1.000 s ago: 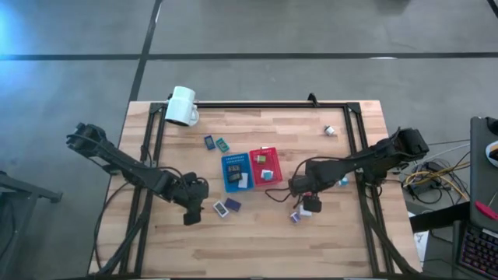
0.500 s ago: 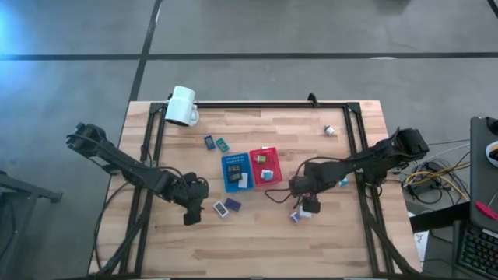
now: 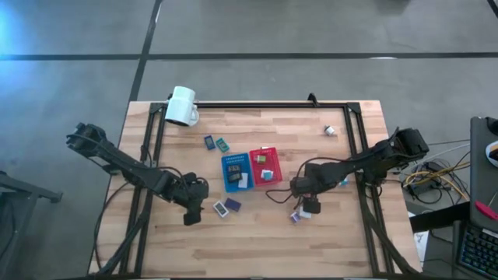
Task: Pick & Place Office items
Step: Put the top pink charger adapter into the red bin
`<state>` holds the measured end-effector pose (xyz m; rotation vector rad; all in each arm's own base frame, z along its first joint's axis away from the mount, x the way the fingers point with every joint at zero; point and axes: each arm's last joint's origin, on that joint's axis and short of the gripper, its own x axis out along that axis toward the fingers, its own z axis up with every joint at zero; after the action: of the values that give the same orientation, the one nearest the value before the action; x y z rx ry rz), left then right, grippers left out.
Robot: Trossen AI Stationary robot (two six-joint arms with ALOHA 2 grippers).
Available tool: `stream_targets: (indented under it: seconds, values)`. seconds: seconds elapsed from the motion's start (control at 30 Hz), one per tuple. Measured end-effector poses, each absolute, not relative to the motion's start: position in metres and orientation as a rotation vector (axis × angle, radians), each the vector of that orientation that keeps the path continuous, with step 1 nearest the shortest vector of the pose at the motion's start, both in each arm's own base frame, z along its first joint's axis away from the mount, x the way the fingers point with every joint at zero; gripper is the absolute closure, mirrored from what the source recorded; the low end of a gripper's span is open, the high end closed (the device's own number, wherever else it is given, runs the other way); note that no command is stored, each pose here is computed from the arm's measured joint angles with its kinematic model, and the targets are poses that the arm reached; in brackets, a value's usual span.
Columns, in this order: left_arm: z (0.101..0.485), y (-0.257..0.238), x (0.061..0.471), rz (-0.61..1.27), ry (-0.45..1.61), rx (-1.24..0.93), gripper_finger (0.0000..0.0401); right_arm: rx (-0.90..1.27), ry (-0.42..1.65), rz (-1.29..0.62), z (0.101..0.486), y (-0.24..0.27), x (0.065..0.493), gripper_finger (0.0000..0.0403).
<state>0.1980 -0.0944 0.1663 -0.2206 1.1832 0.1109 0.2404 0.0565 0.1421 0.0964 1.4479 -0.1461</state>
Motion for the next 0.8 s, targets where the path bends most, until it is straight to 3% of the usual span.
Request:
stream_targets:
  seconds: [0.27,0.57,0.8]
  values:
    - [0.1663,-0.0944,0.1980,0.111,1.183,-0.221,0.0149,0.112,1.445,-0.118,0.1422,0.0576,0.2413,0.0165]
    - [0.1662,-0.0945,0.1979,0.113,1.185,-0.229,0.0149,0.119,1.449,-0.101,0.1413,0.0579,0.2404,0.0283]
    - [0.1661,-0.0943,0.1976,0.115,1.189,-0.227,0.0149,0.093,1.380,-0.098,0.1421,0.0586,0.2463,0.0284]
